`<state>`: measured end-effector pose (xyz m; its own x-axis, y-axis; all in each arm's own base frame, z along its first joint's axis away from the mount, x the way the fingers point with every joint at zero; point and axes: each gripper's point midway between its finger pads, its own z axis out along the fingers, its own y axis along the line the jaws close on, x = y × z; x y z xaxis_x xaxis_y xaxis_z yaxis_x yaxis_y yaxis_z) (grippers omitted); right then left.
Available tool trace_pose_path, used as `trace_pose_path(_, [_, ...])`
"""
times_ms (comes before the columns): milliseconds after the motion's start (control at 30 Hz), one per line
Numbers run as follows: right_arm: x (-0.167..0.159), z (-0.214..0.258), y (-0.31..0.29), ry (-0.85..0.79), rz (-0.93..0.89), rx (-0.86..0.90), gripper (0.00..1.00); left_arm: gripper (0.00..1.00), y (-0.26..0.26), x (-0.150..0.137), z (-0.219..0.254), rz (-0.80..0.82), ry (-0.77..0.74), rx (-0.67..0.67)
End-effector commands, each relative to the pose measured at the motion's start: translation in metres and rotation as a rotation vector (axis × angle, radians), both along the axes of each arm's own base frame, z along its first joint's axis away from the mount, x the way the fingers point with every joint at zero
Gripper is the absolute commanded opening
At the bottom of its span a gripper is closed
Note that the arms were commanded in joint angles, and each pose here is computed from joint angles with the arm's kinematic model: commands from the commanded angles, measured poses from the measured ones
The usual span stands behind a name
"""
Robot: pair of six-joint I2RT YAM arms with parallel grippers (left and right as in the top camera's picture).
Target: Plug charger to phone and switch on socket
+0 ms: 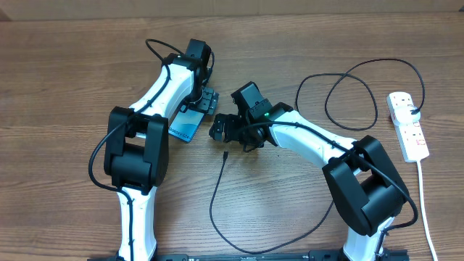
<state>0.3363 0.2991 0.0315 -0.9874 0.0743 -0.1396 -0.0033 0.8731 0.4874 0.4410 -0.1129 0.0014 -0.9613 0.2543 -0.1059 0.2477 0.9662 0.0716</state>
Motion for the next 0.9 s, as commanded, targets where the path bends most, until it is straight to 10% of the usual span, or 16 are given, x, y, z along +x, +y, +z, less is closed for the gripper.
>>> trace_pose_path(0, [0.003,0.002,0.002,-0.023,0.026,0.001,1.0,0.88,0.008,-0.051,-0.059,0.078,0.225,0.013])
trace_pose_path(867, [-0.004,0.009,0.016,0.007,0.066,0.082,1.0,0.67,0.015,-0.058,-0.058,0.178,0.241,0.049])
